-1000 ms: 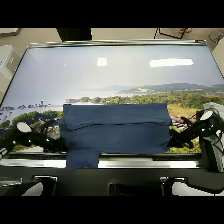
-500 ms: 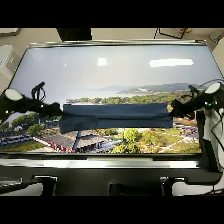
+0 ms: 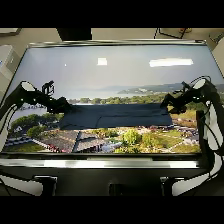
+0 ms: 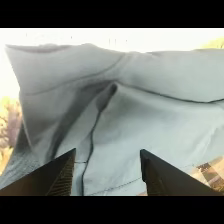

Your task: Fold the clothes and pants, and hang the long-sleeved shirts on hangers.

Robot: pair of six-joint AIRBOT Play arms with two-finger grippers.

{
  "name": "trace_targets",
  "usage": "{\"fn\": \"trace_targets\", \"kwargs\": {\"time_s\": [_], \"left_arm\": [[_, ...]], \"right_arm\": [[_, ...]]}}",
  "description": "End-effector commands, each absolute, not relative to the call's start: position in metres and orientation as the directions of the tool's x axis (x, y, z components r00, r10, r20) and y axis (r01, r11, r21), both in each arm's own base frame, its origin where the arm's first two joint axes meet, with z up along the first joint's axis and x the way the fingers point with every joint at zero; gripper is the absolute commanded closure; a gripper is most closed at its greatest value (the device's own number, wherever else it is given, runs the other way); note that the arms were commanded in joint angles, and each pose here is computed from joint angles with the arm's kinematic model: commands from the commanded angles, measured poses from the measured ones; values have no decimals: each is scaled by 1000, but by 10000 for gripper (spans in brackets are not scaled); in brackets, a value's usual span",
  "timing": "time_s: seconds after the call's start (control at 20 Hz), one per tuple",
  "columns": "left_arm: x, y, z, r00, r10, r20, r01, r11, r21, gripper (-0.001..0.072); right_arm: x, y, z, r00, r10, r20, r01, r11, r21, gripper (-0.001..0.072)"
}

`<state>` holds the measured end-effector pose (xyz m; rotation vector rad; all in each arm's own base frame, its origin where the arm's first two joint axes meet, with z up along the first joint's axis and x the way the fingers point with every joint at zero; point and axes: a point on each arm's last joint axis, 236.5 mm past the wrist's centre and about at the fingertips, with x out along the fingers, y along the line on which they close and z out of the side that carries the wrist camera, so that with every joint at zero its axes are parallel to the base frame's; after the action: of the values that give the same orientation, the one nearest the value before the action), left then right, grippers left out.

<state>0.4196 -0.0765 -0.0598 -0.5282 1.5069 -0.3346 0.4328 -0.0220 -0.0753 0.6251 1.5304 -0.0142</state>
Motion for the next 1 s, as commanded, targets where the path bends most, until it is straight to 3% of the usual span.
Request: {"fn": "trace_targets", "kwargs": {"time_s": [0.0, 0.15, 0.4, 0.5, 0.55, 0.65, 0.7, 0.75, 0.8, 0.85, 0.9, 0.95], "left_arm": [[420, -66, -41, 34, -538, -842, -109, 836, -538, 240], [426, -65, -11, 83, -540, -837, -71, 835, -546, 240], [428, -87, 26, 140, -599, -788, -17, 795, -607, 242], [427, -101, 33, 144, -608, -781, 25, 791, -611, 242], [428, -109, 35, 146, -608, -780, 42, 792, -609, 242], [428, -127, 36, 146, -610, -779, 78, 792, -606, 243], [431, -138, 36, 156, -610, -777, 98, 793, -602, 248], [437, -150, 36, 182, -608, -773, 121, 794, -596, 298], [446, -165, 37, 220, -605, -765, 147, 796, -587, 427], [457, -184, 37, 265, -604, -752, 178, 797, -577, 601], [465, -205, 35, 305, -603, -737, 207, 797, -567, 683], [471, -231, 30, 333, -609, -720, 230, 793, -564, 684]], "right_arm": [[419, -56, -69, 30, 348, -937, 412, 850, 329, 5], [409, -67, -81, -3, 388, -921, 459, 819, 344, 1], [421, -25, -94, 4, 575, -818, 461, 725, 512, 7], [420, -17, -100, -14, 580, -815, 457, 729, 511, 27], [421, -12, -102, -19, 582, -813, 452, 730, 512, 119], [423, 0, -96, -23, 599, -800, 427, 730, 534, 595], [423, 7, -85, -21, 628, -778, 405, 717, 567, 668], [425, 15, -68, -4, 661, -751, 360, 701, 615, 671], [429, 21, -47, 25, 682, -731, 322, 687, 651, 671], [432, 28, -24, 59, 701, -711, 291, 669, 684, 671], [433, 33, 0, 93, 713, -695, 259, 657, 708, 671], [431, 40, 25, 121, 716, -687, 215, 657, 722, 671]]}}
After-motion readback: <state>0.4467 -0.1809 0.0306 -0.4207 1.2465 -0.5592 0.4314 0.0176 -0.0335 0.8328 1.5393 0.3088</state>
